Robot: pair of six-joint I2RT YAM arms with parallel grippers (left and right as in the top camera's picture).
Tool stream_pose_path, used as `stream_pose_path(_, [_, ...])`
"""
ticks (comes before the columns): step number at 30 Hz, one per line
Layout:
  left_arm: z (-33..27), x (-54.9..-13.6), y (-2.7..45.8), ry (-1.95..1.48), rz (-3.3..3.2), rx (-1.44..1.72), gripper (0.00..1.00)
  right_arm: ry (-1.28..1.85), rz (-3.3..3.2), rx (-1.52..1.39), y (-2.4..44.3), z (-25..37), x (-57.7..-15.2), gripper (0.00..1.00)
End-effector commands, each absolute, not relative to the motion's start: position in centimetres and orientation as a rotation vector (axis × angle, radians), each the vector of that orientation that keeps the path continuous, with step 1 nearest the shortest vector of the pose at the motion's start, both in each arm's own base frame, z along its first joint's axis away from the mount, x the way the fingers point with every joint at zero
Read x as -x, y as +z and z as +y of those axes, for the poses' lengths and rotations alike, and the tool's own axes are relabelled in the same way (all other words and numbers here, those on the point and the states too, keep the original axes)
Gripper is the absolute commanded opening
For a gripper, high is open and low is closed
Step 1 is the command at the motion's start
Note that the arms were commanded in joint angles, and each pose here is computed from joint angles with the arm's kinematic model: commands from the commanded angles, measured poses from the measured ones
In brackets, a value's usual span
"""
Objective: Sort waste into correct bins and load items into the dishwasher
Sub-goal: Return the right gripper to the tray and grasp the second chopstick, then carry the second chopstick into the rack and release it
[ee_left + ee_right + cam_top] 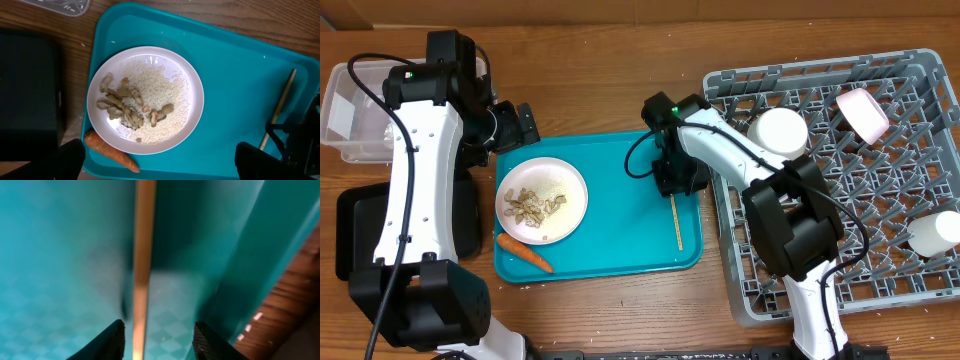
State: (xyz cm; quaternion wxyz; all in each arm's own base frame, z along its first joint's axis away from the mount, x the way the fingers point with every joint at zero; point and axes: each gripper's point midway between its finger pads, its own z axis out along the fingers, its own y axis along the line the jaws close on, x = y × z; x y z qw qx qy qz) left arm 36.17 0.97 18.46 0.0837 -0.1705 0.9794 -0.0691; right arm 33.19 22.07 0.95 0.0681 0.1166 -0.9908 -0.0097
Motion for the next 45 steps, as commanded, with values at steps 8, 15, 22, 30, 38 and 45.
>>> stream_pose_path(8, [0.7,-36.1,19.0,-0.212,2.902,0.514,0.97,0.014,-2.936,-0.325,-1.5,21.3,-31.3,0.07])
stream_pose_path(15, [0.7,-36.1,19.0,-0.212,2.901,0.514,0.98,-0.004,-2.958,-0.336,1.5,21.8,-32.1,0.04])
stream_pose_path(22, [0.7,-36.3,19.0,-0.212,2.894,0.513,0.98,-0.130,-3.142,-0.385,13.8,21.0,-35.2,0.04])
stream_pose_path(30, [0.7,-36.3,19.0,-0.213,2.895,0.513,0.97,0.009,-3.221,-0.236,18.8,12.9,-35.7,0.04])
stream_pose_path(38, [0.7,-36.3,19.0,-0.213,2.895,0.513,0.97,-0.008,-3.069,-0.169,12.7,11.7,-33.5,0.04])
stream_pose_path(45, [0.7,-36.3,19.0,-0.212,2.894,0.513,0.97,-0.005,-3.013,-0.158,7.4,11.3,-31.9,0.04])
